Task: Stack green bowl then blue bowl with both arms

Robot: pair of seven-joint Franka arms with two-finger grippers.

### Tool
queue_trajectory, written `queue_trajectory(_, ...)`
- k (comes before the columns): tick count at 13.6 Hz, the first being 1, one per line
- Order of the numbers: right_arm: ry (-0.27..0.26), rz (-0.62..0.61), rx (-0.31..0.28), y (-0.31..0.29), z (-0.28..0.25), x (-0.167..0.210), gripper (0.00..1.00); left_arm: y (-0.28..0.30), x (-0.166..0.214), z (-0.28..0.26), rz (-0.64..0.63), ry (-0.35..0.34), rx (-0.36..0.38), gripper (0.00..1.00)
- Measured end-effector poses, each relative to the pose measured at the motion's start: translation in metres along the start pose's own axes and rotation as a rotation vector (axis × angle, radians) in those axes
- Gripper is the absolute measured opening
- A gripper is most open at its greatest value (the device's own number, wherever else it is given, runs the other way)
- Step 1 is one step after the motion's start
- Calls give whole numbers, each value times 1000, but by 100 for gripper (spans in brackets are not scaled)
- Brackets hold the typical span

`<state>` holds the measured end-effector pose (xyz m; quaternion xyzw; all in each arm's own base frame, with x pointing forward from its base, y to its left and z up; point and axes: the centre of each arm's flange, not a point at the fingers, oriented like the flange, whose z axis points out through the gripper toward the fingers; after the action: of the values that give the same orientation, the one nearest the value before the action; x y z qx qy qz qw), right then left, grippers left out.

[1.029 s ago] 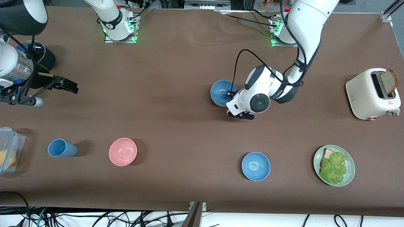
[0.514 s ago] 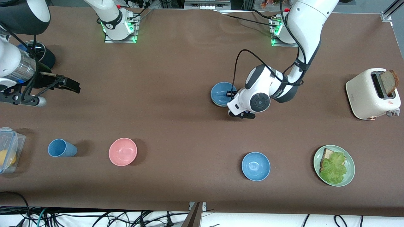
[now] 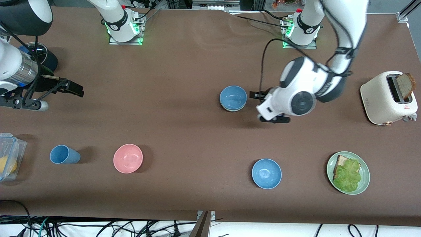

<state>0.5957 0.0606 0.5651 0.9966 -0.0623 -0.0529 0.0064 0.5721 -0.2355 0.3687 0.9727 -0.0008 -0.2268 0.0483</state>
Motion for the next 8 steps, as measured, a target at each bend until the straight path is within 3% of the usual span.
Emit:
queue_trajectory(4, 3, -14, 2, -8, -1, -2, 100, -38, -27, -99, -33, 96, 42, 100)
queue_trajectory(8, 3, -20, 3, -11, -1, -3, 100, -78, -54, -182, -25, 193, 28, 100)
